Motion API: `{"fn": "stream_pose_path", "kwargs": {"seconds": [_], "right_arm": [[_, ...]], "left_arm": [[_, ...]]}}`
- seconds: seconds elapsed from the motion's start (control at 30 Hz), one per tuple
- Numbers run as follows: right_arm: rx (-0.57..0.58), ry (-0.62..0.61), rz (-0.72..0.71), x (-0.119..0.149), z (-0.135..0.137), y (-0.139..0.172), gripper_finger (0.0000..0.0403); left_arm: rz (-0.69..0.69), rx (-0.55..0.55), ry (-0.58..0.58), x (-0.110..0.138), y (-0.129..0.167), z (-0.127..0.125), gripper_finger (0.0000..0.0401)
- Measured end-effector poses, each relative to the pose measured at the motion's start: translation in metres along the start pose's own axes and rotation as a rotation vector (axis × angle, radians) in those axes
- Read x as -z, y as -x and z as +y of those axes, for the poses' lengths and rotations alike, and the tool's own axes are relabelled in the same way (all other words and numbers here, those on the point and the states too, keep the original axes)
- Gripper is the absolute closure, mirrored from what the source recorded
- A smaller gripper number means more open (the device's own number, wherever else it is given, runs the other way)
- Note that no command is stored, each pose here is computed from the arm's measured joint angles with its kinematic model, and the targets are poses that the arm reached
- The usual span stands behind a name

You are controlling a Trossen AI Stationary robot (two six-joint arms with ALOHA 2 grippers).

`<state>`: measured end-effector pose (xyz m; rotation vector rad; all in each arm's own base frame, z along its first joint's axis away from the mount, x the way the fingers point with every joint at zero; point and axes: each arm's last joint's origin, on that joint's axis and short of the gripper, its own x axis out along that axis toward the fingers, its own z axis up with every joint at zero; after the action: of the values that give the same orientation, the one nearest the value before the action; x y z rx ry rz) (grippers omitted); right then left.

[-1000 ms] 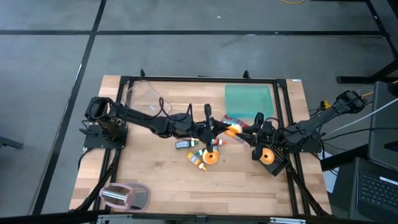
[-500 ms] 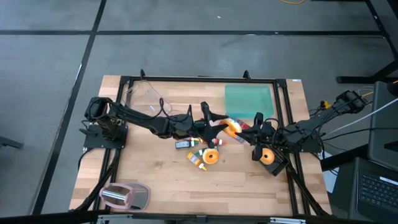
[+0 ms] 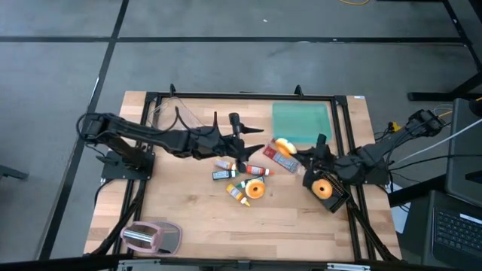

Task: Pick & Place Food Item
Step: Put the blue donut into the black bin

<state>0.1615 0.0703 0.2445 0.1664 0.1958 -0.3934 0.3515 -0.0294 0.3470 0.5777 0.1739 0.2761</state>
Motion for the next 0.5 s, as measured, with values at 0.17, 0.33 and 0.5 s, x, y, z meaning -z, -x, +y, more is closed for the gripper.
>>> {"fn": "stream_pose_path", "kwargs": {"seconds": [0.17, 0.33, 0.5], "right_arm": [[0.023, -0.058, 0.09, 0.009, -0.009, 0.004, 0.0397], [0.037, -0.102, 0.263, 0.021, -0.017, 0.009, 0.0397], [0.168, -0.083, 0.465, 0.009, -0.023, 0.02, 0.0397]], "left_arm": [[0.053, 0.019, 0.012, 0.004, 0.002, -0.001, 0.0191], [0.078, 0.018, 0.008, 0.007, 0.0, -0.003, 0.0195], [0.087, 0.022, 0.01, 0.008, 0.0, -0.004, 0.0196]]}}
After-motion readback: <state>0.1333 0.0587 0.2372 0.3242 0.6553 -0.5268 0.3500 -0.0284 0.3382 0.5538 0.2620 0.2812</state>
